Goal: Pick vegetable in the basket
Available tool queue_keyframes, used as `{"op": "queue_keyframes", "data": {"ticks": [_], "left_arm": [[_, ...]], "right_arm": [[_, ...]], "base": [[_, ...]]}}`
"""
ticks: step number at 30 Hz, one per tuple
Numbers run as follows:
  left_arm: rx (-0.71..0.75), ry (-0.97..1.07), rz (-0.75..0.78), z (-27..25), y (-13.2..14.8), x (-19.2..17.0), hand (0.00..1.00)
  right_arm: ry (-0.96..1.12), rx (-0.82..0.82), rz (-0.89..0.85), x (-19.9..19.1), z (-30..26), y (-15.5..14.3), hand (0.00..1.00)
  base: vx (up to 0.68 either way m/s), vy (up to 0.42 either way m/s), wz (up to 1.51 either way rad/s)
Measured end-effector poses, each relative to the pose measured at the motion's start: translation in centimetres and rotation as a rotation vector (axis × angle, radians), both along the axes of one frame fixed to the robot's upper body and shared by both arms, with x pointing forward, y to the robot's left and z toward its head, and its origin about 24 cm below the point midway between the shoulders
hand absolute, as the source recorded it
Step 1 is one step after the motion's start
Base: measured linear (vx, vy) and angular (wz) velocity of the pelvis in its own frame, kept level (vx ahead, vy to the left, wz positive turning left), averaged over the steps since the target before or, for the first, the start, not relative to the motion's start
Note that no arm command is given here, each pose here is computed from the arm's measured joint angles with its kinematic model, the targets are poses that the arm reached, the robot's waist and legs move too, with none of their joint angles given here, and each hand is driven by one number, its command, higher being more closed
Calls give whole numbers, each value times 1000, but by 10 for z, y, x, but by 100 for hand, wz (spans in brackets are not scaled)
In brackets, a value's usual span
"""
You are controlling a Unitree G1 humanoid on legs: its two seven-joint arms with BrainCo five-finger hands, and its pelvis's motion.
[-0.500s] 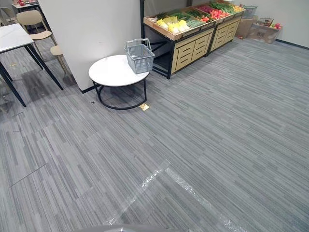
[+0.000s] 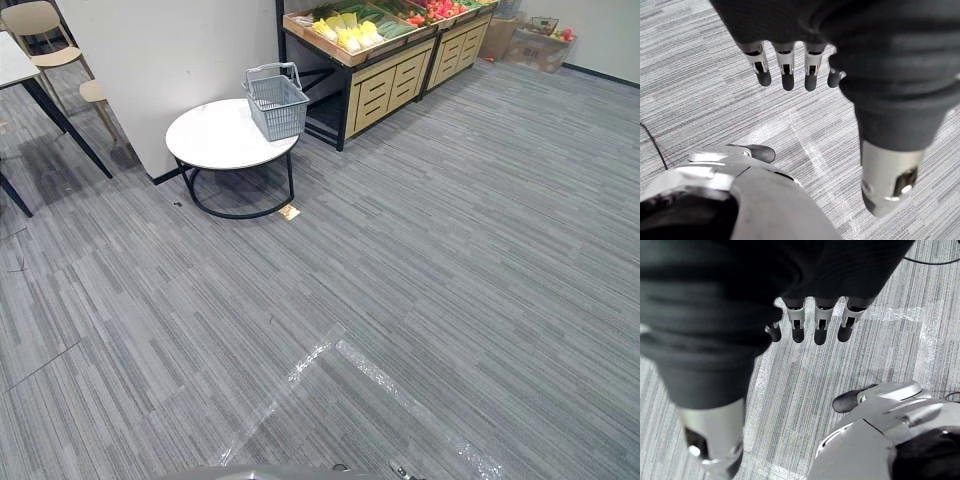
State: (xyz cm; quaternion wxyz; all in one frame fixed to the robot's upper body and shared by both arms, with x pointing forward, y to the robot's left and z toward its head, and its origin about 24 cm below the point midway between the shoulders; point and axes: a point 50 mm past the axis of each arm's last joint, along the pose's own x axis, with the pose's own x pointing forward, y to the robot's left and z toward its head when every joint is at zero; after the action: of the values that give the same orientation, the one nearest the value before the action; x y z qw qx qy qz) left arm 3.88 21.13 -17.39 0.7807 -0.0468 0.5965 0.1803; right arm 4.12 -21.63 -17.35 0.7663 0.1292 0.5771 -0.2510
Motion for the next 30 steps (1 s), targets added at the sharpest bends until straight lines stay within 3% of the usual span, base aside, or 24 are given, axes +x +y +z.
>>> {"op": "queue_keyframes", "data": {"ticks": [22,25,30], "left_arm": [[3,-13,3,0,0,3,0],[28,-37,25,2,3,14,0],[56,-75,61,5,5,27,0]], "right_arm": [[-50,27,-20,4,1,0,0],[-124,17,17,34,5,2,0],[-178,-15,37,48,9,2,0]], "base": [[-9,-11,-2],[-61,-26,-44],[-49,-60,-11]]}}
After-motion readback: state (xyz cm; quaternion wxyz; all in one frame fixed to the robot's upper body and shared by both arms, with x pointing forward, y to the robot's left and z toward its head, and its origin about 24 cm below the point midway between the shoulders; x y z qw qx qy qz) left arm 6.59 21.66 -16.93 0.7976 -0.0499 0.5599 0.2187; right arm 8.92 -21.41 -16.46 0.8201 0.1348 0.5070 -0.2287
